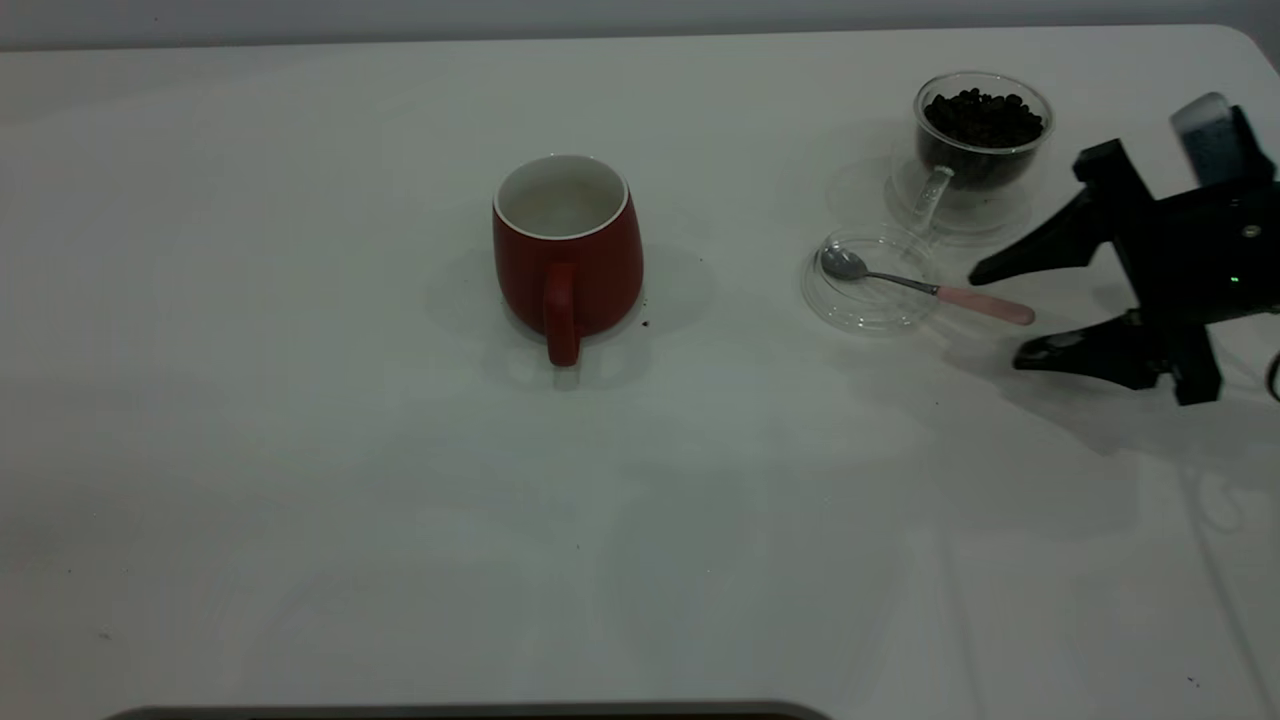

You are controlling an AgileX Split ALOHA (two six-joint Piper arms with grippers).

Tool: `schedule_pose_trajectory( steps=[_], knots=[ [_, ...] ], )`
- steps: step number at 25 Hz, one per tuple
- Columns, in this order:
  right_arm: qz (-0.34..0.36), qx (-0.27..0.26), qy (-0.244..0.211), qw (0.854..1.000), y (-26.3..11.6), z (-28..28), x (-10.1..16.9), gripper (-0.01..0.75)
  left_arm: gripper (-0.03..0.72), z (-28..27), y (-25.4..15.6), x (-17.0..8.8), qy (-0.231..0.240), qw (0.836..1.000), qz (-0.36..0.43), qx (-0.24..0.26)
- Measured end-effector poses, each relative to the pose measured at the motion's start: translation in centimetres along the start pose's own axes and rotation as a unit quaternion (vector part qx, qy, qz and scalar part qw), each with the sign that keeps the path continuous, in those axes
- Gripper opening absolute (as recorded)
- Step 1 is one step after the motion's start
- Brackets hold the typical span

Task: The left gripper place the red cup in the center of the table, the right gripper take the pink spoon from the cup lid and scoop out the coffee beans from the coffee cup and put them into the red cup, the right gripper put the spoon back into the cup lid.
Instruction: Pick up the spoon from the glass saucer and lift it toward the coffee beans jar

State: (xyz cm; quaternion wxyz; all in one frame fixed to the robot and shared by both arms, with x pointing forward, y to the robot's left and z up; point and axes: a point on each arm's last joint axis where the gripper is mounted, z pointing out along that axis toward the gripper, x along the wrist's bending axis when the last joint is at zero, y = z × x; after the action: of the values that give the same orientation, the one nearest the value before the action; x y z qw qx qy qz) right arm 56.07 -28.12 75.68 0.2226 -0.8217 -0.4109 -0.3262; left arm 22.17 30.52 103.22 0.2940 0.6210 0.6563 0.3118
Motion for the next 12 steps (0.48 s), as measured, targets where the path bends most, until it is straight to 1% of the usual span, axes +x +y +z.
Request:
schedule_pose_trajectory(
  steps=[12],
  knots=[
    [-0.027,-0.006,0.012,1.0,1.08,0.69,0.8,0.595,0.569,0.0,0.0,0.0,0.0,1.0,0.0,0.0]
  ],
)
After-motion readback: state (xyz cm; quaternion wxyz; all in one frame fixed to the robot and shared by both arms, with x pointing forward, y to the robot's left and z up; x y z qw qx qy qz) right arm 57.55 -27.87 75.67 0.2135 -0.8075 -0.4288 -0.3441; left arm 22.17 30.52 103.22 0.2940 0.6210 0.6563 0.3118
